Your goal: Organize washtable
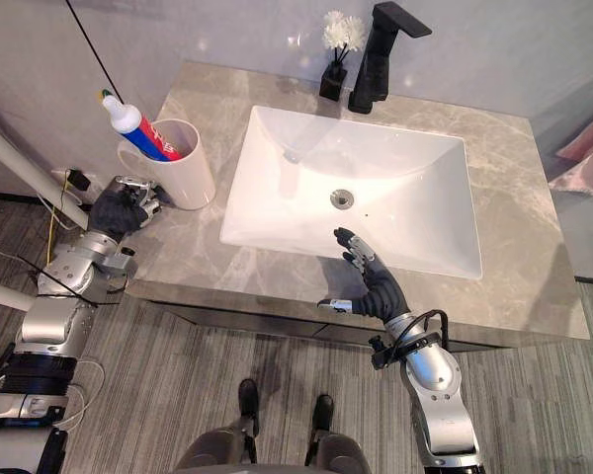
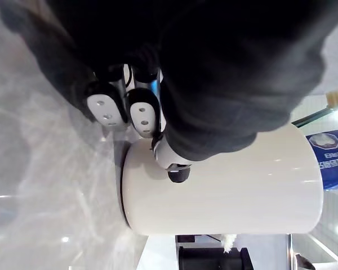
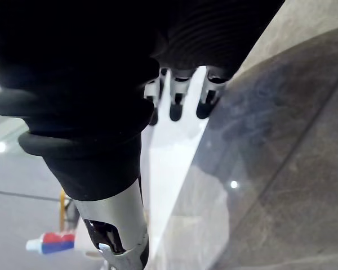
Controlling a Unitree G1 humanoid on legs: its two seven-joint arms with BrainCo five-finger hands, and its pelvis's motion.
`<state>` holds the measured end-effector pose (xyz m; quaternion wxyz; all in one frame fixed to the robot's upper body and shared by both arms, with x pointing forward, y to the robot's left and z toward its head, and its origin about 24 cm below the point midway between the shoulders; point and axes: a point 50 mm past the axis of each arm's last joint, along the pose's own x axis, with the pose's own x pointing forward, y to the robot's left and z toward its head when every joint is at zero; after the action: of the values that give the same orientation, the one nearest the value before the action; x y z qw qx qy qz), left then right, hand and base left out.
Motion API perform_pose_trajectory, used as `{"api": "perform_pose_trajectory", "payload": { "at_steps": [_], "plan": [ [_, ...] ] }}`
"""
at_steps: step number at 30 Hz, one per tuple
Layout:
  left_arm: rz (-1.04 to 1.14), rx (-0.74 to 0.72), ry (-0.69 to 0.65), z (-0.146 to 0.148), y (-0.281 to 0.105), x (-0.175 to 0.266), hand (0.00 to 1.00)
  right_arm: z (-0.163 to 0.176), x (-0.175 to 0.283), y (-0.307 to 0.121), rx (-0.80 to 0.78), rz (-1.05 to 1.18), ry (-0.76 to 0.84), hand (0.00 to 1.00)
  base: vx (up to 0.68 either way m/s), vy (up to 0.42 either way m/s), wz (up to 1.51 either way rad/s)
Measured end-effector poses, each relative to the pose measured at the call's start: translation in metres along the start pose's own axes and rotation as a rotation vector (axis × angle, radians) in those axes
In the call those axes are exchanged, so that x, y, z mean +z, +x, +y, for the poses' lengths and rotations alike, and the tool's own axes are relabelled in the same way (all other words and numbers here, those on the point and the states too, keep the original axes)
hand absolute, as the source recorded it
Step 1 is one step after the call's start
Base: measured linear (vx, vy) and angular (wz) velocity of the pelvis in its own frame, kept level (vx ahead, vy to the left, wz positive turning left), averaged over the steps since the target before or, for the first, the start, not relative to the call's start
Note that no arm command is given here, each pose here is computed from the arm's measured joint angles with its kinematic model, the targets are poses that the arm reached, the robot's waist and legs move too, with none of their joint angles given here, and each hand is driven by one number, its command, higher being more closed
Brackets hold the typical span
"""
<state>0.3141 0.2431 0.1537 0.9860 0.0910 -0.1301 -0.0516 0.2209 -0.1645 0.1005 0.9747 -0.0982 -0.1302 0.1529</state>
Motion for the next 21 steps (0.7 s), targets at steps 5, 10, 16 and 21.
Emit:
{"api": "perform_pose_trajectory", "payload": {
  "at_steps": [5,10,16,21],
  "plan": [
    [-0.019,0.046,-0.005,0.005,0.011,0.007,1.00,-0.002,0.002,0.002,-0.012,-0.010,-0.009,0.00,0.05,0.013,-0.01],
    [-0.064,0.065,0.004,0.010,0.023,0.022,1.00,-0.004,0.007,0.005,-0.020,-0.034,-0.017,0.00,0.03,0.019,-0.06],
    [-0.074,0.131,0.012,0.028,0.036,0.034,1.00,-0.003,0.009,0.005,-0.019,-0.051,-0.021,0.00,0.03,0.014,-0.06],
    [-0.081,0.163,0.022,0.039,0.044,0.043,1.00,-0.003,0.010,0.004,-0.019,-0.061,-0.024,0.00,0.04,0.002,-0.03]
  ]
}}
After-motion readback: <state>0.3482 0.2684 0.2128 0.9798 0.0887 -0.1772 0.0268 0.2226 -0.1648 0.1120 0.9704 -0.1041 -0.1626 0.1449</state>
